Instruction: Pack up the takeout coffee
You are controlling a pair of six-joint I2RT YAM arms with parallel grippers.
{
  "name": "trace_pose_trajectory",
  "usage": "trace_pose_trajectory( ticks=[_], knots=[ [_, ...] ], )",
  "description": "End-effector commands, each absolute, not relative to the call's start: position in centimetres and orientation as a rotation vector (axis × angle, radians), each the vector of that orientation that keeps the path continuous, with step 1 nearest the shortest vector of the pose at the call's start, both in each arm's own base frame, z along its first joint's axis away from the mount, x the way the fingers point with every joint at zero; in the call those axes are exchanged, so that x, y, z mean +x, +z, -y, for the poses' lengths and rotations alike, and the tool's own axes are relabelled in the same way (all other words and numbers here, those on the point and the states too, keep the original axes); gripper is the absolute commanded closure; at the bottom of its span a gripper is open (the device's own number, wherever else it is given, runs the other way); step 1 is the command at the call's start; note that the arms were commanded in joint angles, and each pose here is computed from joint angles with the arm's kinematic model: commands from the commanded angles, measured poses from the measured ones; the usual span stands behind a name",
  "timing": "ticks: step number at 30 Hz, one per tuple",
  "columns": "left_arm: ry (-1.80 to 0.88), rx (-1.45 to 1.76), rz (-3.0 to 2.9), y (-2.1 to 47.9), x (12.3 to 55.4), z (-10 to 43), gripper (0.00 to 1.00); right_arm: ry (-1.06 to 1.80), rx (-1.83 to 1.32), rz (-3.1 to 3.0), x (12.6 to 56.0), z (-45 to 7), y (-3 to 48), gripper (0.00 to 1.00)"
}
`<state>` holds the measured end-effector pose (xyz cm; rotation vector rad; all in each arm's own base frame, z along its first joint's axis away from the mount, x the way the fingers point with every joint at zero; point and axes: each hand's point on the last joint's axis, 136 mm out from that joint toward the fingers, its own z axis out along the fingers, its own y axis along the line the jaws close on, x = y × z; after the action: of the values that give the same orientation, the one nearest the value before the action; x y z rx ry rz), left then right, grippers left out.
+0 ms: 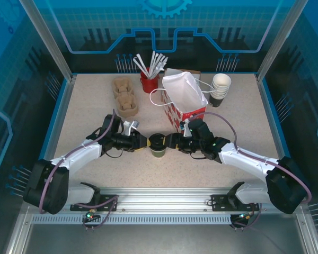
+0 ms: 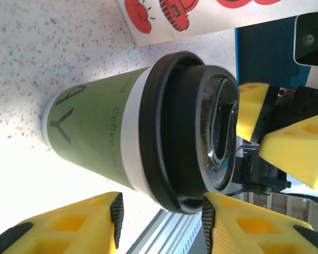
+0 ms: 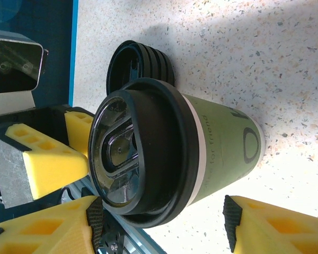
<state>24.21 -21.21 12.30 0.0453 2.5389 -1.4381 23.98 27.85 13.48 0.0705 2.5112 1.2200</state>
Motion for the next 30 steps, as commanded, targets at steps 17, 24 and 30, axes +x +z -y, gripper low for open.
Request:
trace_pose_trajectory(
  ticks=[17, 24, 30],
  knots=[
    [-1.247, -0.01, -2.534, 15.8, 28.7, 20.8, 0.38, 1.196, -0.004, -2.499, 24.2, -29.0, 14.3, 0.36],
    [-1.226, 0.081, -2.6, 14.5, 28.1, 21.8, 0.36, 1.175, -0.007, -2.509, 24.2, -28.9, 14.1, 0.36],
    [-1.249, 0.111, -2.66, 13.1, 27.6, 22.6, 0.38, 1.164, -0.006, -2.521, 24.2, -28.9, 13.7, 0.37]
  ],
)
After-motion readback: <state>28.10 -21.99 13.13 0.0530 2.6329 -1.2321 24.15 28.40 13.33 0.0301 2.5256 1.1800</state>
